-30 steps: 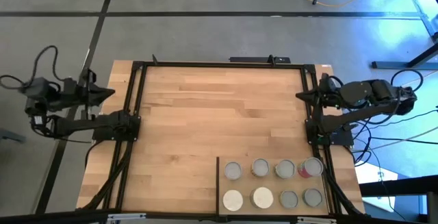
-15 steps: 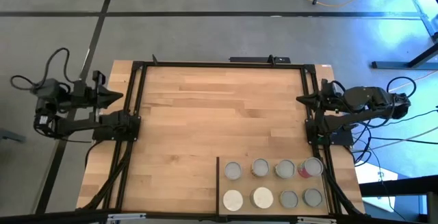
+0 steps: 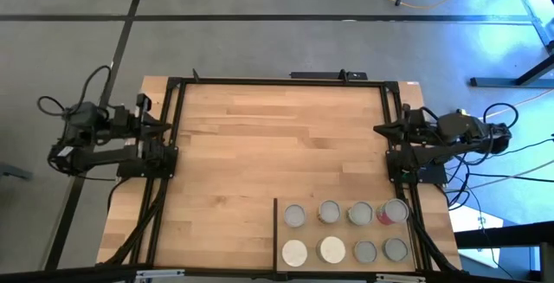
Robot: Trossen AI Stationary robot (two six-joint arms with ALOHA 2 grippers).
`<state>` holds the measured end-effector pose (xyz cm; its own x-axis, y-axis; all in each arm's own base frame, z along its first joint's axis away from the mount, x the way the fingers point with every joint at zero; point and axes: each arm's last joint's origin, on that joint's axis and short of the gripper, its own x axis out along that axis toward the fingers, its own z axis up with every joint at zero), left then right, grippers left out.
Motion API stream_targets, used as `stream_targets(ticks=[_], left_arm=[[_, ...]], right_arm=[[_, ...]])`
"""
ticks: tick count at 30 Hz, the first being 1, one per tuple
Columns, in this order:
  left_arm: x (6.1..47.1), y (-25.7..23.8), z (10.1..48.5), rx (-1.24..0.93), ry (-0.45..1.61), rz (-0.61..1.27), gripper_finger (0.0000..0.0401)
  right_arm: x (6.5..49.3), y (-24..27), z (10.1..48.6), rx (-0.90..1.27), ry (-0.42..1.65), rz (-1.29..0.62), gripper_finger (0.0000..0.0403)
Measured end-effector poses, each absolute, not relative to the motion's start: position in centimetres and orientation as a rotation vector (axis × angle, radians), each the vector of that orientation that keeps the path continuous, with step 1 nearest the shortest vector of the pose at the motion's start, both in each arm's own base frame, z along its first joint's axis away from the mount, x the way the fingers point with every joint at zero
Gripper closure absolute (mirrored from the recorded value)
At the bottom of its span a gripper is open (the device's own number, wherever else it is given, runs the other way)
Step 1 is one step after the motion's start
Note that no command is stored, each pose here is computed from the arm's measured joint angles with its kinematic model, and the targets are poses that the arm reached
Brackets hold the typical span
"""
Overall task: Pick and place cans onto a shelf
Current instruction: Return to Home Position
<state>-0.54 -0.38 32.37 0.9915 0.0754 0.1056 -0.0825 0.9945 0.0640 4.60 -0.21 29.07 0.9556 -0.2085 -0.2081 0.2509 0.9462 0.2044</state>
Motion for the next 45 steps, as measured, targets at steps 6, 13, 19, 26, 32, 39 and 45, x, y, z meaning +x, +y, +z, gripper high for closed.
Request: stream_targets(ticks=[6,13,19,26,32,39,45], left_arm=[[0.5,-0.2,31.9,0.03,-0.141,0.076,0.0401],[2.8,0.2,30.0,-0.03,-0.157,0.067,0.0401],[5.2,0.5,27.8,-0.008,-0.23,0.013,0.0401],[6.8,0.7,25.3,-0.008,-0.218,0.001,0.0401],[7.4,0.8,24.1,0.02,-0.203,-0.011,0.0401],[8.3,0.9,21.8,0.015,-0.172,-0.013,0.0401],[9.1,1.0,19.7,0.011,-0.146,-0.019,0.0401]], right_arm=[[3.8,-0.4,29.1,0.256,0.137,-0.23,0.0403],[5.5,0.0,27.5,0.299,0.069,-0.22,0.0403],[7.1,0.3,25.3,0.308,0.035,-0.235,0.0403],[8.4,0.5,23.1,0.317,-0.01,-0.241,0.0403],[9.2,0.7,21.3,0.329,-0.023,-0.24,0.0403],[9.5,0.8,19.8,0.318,-0.004,-0.243,0.0403],[9.8,0.8,19.0,0.246,-0.005,-0.242,0.0403]])
